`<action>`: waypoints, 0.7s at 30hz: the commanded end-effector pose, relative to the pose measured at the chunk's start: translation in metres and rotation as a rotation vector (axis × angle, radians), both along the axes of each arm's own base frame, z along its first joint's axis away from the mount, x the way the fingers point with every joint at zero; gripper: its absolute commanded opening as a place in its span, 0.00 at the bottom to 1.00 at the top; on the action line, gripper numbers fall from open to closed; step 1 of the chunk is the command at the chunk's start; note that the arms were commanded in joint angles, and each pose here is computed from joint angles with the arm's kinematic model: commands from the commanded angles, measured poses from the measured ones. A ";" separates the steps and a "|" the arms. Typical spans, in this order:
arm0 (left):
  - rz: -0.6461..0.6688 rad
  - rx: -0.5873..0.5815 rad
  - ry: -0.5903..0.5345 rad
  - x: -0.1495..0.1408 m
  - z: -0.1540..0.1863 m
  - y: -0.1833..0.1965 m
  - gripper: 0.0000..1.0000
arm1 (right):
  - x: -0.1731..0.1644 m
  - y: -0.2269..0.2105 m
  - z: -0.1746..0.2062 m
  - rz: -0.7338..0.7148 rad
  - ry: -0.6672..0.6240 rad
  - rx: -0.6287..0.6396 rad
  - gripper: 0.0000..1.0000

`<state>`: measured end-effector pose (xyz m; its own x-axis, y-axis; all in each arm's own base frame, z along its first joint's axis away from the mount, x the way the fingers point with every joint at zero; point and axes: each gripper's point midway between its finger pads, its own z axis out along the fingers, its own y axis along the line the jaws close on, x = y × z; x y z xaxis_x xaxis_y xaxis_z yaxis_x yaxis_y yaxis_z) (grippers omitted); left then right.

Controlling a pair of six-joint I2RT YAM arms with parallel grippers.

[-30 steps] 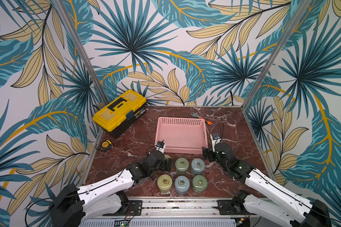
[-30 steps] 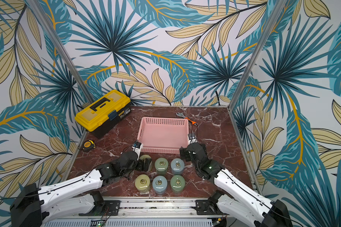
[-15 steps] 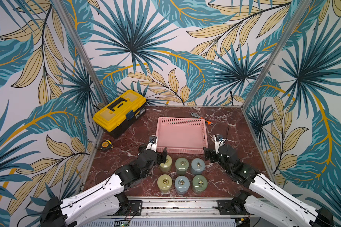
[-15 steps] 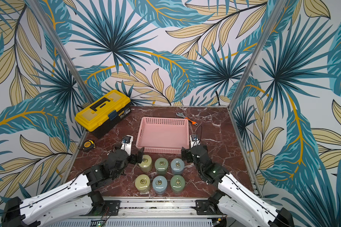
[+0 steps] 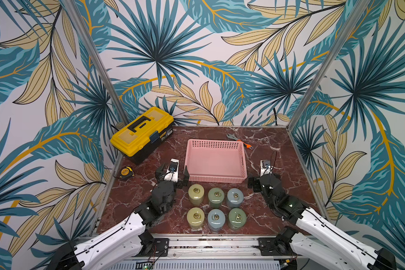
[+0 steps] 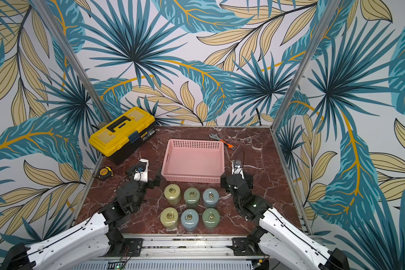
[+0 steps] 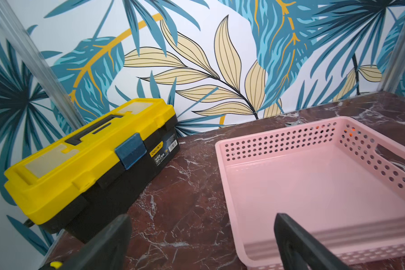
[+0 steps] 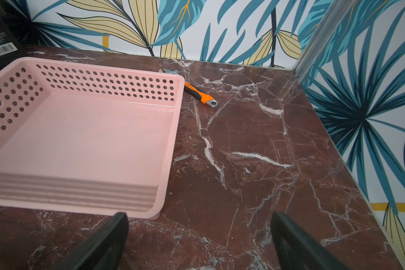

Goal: Take the tea canister out of the basket
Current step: Reset both arms

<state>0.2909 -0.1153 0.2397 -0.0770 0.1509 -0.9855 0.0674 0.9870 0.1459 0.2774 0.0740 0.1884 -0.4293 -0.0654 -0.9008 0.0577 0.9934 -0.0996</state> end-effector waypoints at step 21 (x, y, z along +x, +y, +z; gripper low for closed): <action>0.077 -0.132 0.059 0.075 -0.069 0.113 1.00 | 0.028 -0.067 -0.002 -0.126 -0.118 -0.002 0.99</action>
<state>0.3607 0.0033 0.1837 -0.1522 0.0633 -0.9863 -0.0900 0.9929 0.0776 0.2969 0.0034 0.1814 -0.3678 -0.0328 -0.9293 0.2217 0.9675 -0.1218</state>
